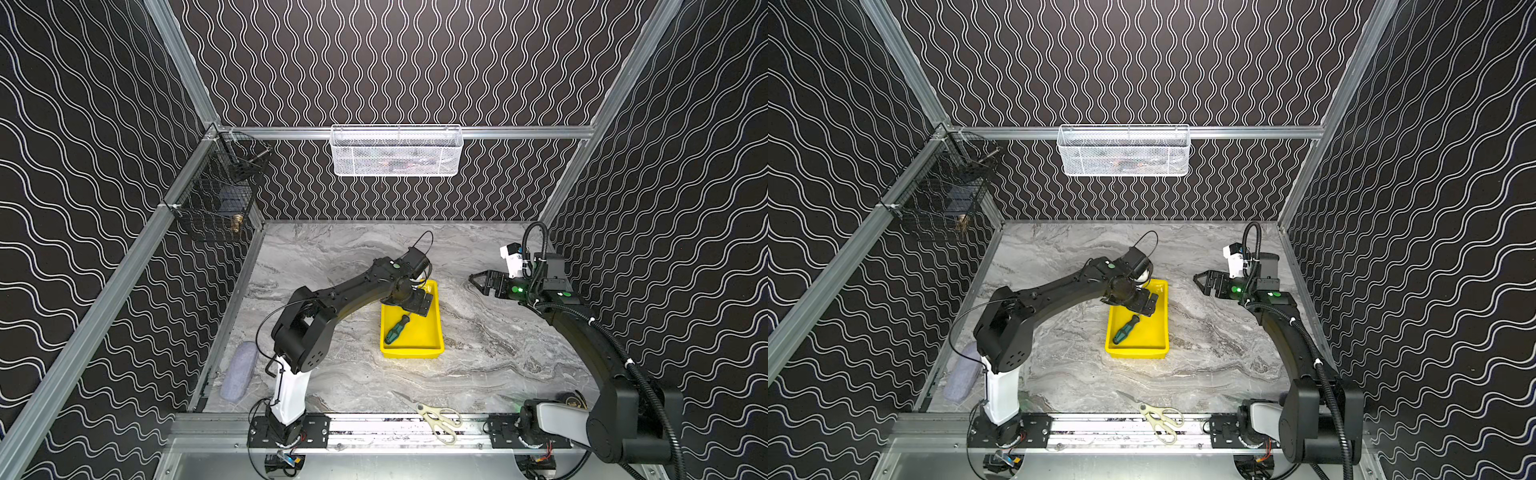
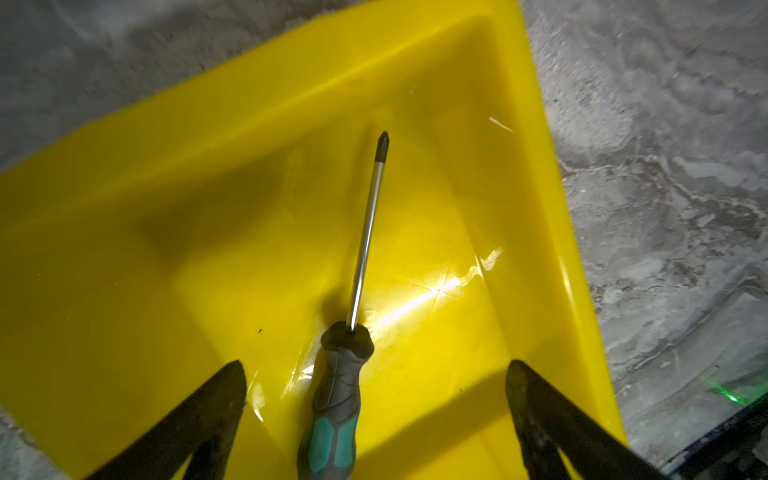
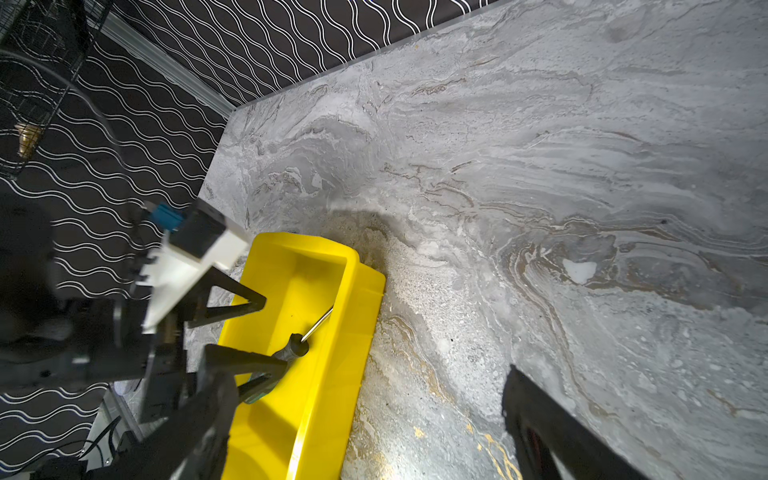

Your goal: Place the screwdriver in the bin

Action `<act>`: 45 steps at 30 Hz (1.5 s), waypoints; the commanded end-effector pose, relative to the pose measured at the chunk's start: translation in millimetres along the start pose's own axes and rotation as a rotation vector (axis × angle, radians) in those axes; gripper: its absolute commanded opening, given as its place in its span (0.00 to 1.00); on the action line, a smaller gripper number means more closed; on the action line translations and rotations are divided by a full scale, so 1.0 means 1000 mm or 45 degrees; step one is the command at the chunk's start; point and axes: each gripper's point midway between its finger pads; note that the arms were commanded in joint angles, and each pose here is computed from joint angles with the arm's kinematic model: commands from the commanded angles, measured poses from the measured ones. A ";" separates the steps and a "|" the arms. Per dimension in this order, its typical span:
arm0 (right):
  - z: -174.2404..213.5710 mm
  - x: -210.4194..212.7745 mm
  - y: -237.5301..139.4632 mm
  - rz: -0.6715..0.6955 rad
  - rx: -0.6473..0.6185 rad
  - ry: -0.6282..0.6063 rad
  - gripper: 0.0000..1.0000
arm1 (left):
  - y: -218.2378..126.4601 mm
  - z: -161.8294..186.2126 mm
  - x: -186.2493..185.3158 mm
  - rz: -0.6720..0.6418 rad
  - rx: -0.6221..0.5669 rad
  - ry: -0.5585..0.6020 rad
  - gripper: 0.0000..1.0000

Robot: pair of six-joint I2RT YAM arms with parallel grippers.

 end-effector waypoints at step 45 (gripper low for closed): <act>-0.053 -0.059 -0.037 0.417 -0.789 -0.242 0.99 | -0.136 0.081 0.253 -1.127 -0.920 -0.116 0.99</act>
Point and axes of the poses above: each gripper's point midway between its finger pads, its own y axis out along the fingers, its own x axis along the line the jaws close on, z = x × y, and after that the axes turned 7 degrees about y, right-handed
